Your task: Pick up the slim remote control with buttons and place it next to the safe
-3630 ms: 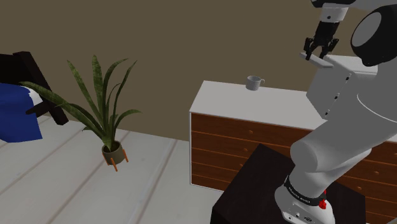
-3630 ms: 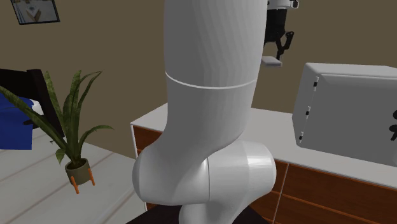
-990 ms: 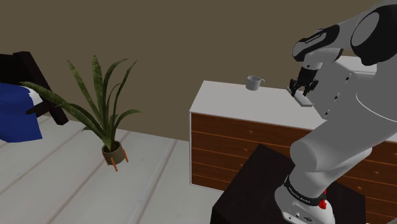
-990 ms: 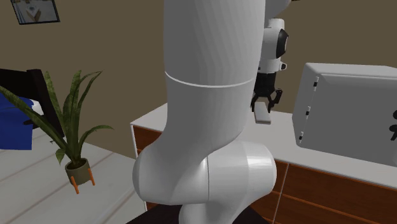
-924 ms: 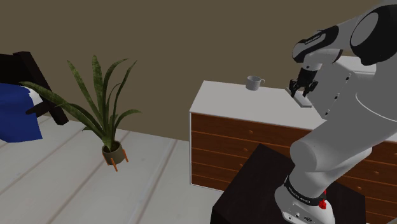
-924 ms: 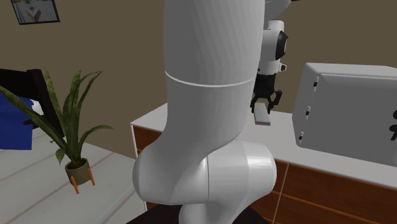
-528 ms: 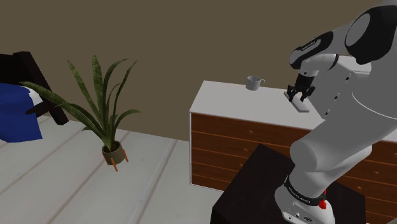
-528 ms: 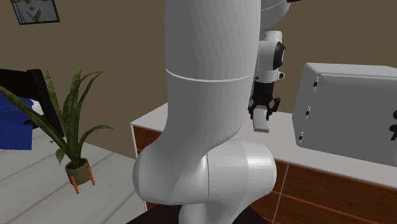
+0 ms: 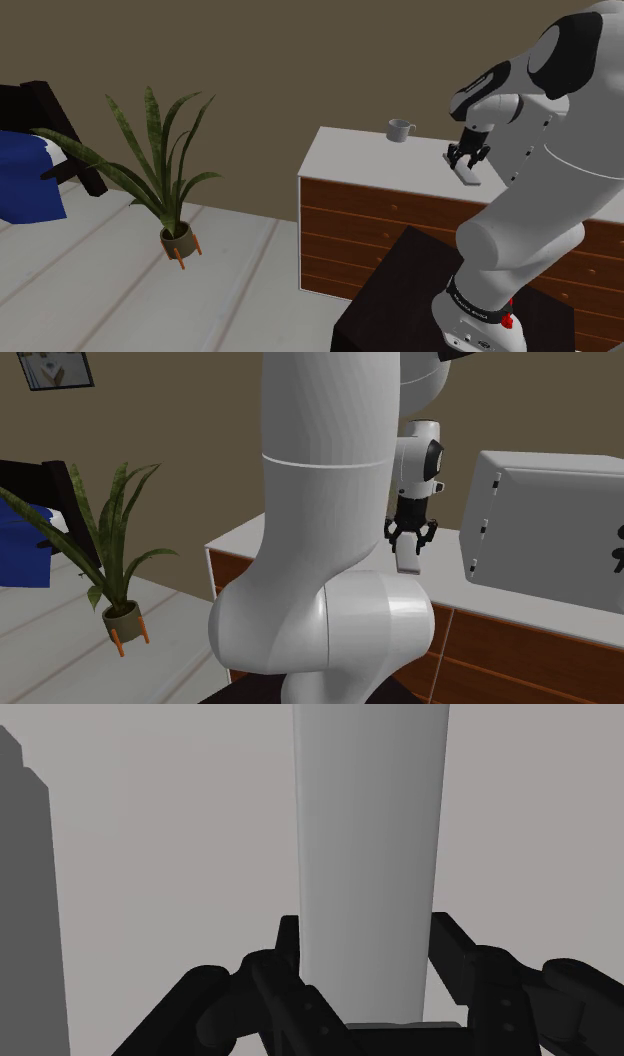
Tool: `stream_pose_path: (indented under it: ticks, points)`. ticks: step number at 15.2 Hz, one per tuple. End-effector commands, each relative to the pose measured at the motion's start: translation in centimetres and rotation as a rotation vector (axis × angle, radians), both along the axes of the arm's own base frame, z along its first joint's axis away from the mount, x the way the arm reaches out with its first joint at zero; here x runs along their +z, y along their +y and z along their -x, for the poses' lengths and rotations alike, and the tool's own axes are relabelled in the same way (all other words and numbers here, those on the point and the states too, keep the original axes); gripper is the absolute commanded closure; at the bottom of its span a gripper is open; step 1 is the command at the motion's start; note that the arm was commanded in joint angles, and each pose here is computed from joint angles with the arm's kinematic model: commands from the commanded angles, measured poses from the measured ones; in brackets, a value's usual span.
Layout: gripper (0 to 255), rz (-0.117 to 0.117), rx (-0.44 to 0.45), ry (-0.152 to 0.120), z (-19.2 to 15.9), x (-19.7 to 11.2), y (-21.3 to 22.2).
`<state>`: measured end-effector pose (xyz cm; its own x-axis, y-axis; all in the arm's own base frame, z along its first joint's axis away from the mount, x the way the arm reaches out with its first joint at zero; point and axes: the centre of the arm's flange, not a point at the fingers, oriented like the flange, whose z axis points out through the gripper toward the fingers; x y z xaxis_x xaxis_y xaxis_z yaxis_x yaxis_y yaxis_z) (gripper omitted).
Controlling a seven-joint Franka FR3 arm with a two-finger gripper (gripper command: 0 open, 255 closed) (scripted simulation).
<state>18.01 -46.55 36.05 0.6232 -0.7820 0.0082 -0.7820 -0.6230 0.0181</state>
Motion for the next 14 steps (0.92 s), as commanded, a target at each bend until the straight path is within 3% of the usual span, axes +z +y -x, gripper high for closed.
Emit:
stream_pose_path:
  ticks: [1, 9, 10, 14]
  points:
    - [255, 0.001, 0.0, 0.0, 0.07, -1.09, 0.04]
    - [255, 0.001, 0.0, 0.0, 0.07, -1.69, 0.04]
    - [0, 0.001, 0.0, 0.0, 0.08, -1.69, 0.04]
    - [0, 0.001, 0.0, 0.0, 0.08, -1.68, 0.04]
